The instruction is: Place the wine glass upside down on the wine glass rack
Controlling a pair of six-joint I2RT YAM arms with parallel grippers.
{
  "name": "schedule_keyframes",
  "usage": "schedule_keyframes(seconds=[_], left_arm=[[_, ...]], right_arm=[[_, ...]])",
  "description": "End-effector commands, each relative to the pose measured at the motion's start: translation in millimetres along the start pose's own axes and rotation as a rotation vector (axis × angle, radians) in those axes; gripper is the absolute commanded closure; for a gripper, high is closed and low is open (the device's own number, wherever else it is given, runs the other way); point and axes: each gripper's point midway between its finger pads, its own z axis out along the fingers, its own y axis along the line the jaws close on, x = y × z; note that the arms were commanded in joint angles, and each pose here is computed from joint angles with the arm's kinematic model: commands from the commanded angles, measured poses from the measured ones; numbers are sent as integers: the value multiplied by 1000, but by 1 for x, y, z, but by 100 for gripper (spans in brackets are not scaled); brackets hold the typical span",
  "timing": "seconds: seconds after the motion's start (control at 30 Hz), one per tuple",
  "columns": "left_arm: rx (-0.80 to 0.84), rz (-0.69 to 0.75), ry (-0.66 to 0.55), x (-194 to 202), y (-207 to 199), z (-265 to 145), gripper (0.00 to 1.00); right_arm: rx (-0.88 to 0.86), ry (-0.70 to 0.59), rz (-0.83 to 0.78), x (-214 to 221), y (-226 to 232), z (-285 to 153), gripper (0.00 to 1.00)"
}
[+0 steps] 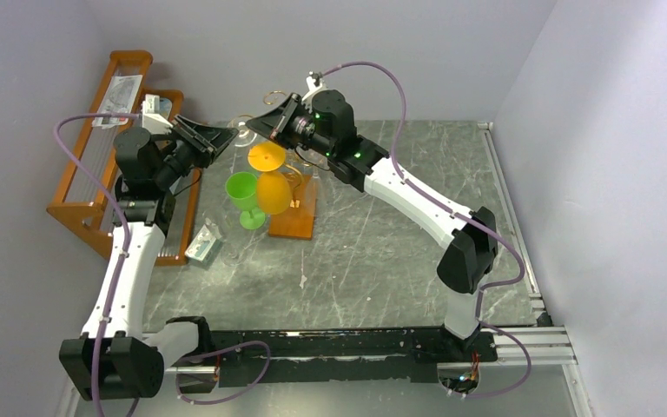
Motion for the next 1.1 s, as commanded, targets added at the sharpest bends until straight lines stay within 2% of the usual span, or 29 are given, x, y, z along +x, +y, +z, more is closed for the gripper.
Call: schedule_keyframes(seconds=[0.0, 0.1, 0.2, 0.37, 0.47, 0.73, 0.9, 1.07], left_arm=[[116, -11, 75, 8, -23, -5, 80], [169, -25, 134, 17, -29, -6, 92], [206, -26, 170, 22, -36, -8, 95], [190, -19, 145, 14, -38, -6, 95], [181, -37, 132, 9, -38, -2, 95], [154, -34, 69, -4, -39, 2, 95], [149, -65, 65, -7, -34, 10, 95], [149, -51, 50, -9, -35, 18, 95]], right_arm=[[-101, -31, -15, -15, 36, -15, 100], [-104, -29, -20, -15, 36, -15, 100], [-106, -30, -29, -15, 37, -17, 98], [-64, -61, -53, -22, 31, -21, 62], [-48, -106, -79, -31, 33, -30, 52], [27, -182, -130, -47, 24, -46, 40], [44, -244, -170, -57, 22, -63, 38], [15, -326, -215, -73, 39, -94, 37]])
